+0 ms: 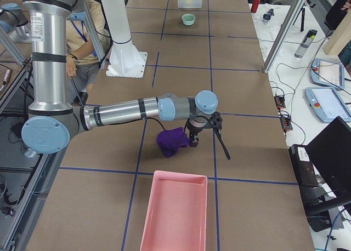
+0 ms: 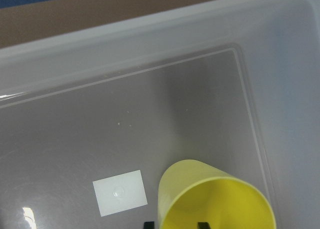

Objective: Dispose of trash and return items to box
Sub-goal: 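Lower the yellow cup into the clear bin and open the left gripper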

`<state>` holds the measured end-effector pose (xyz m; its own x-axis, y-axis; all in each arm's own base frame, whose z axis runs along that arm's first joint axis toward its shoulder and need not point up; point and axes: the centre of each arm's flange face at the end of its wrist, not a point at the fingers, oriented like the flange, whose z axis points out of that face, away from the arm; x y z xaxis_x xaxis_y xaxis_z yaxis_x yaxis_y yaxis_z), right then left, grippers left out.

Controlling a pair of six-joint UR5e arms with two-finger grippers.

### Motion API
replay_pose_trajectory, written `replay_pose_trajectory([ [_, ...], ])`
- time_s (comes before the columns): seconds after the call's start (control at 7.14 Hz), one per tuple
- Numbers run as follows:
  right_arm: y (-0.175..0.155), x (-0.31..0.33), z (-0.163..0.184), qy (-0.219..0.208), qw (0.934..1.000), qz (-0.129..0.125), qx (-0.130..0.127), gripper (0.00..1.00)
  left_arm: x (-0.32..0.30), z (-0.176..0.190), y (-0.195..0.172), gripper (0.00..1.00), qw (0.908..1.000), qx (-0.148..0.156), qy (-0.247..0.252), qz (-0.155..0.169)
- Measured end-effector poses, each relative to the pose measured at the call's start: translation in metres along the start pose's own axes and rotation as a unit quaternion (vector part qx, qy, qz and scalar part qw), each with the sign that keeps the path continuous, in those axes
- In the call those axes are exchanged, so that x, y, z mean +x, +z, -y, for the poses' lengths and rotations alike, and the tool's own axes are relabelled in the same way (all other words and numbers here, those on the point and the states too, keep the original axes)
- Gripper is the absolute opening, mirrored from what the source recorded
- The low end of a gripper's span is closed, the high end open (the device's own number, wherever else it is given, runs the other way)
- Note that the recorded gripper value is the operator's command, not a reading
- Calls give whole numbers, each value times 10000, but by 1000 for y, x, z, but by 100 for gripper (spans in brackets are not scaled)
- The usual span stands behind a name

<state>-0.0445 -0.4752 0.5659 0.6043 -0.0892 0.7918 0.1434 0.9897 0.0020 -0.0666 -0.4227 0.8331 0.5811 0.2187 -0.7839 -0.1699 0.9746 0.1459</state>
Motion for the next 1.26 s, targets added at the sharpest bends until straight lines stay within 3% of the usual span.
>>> replay_pose_trajectory([
  [0.56,0,-1,0,-10,10000,1,2,100,17,8,-15,100,9997,133,187,75],
  [0.98,-3,-4,0,-43,10000,5,31,100,59,16,-85,100,9959,783,371,273],
  [1.26,-9,-38,-6,-283,9996,27,89,100,108,36,-134,100,9928,1150,-126,301],
])
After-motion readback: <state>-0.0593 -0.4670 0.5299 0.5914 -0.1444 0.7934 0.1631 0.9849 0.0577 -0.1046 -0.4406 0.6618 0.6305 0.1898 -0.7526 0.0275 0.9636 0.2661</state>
